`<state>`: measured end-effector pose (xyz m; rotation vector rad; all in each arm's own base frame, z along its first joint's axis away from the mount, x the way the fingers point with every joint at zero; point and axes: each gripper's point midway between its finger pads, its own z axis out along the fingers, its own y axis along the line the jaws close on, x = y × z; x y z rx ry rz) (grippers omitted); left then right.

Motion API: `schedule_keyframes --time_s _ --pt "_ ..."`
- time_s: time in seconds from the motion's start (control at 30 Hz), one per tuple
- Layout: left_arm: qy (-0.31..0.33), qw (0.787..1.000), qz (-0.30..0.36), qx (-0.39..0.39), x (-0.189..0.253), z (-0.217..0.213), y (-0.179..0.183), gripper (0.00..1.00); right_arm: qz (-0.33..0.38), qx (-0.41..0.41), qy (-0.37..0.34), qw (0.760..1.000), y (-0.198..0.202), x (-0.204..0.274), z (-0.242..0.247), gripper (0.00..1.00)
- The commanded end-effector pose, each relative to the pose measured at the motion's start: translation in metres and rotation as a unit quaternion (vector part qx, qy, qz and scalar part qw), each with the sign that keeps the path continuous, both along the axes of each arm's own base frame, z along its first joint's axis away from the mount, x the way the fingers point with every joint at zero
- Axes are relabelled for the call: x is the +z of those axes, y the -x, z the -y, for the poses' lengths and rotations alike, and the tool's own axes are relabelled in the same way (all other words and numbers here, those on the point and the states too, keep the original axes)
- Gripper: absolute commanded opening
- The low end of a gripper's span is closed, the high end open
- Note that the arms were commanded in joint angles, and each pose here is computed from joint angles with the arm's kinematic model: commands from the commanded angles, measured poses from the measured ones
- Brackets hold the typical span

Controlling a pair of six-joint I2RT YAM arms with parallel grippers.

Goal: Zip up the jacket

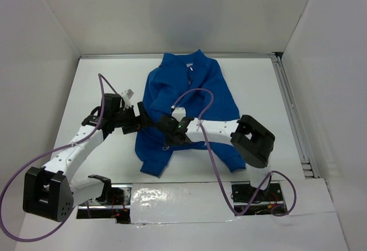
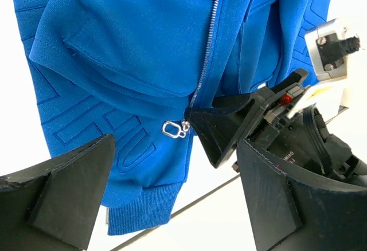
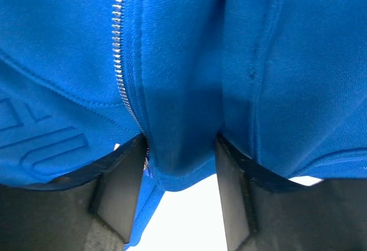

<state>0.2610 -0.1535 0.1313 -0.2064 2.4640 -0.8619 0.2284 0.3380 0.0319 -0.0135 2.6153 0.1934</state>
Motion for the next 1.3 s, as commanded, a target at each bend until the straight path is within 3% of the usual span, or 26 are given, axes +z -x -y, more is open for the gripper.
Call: schedule_keyframes --time_s 0.0,0.13,0.17,0.2,0.47,0.7,0.77,0.93,1.0,1.27 --pt "0.005 1.0 0.022 -0.003 0.007 0.001 -0.003 0.99 0.005 -0.026 0.021 0.999 -0.004 -0.005 0.005 0.56" --pt "0.004 1.0 0.023 -0.001 0.008 0.001 -0.003 0.99 0.009 -0.024 0.014 1.0 -0.005 -0.004 0.004 0.4" --pt "0.004 1.0 0.024 -0.001 0.008 0.001 -0.003 0.99 0.014 -0.018 0.005 1.0 -0.006 0.0 0.001 0.29" --pt "0.005 1.0 0.029 -0.005 0.01 0.001 -0.003 0.99 0.019 -0.015 -0.006 1.0 -0.005 0.007 0.002 0.25" --pt "0.016 0.998 0.037 -0.037 0.013 0.011 0.001 0.99 0.081 0.057 -0.117 0.988 0.001 0.071 0.011 0.02" --pt "0.01 0.992 0.053 -0.112 0.019 0.046 0.007 0.99 0.142 0.072 -0.145 0.976 -0.008 0.107 0.066 0.0" --pt "-0.002 0.99 0.046 -0.132 0.012 0.057 0.009 0.99 0.152 0.045 -0.146 0.976 -0.012 0.111 0.088 0.0" --pt "-0.032 0.969 0.052 -0.238 0.0 0.092 0.032 0.99 0.159 0.014 -0.158 0.974 -0.012 0.116 0.121 0.0" --pt "-0.053 0.959 0.047 -0.275 -0.013 0.1 0.037 0.99 0.165 0.007 -0.164 0.973 -0.012 0.116 0.131 0.0" --pt "-0.21 0.943 0.016 -0.259 -0.053 0.108 0.021 0.99 0.172 0.009 -0.169 0.97 -0.009 0.116 0.142 0.01"
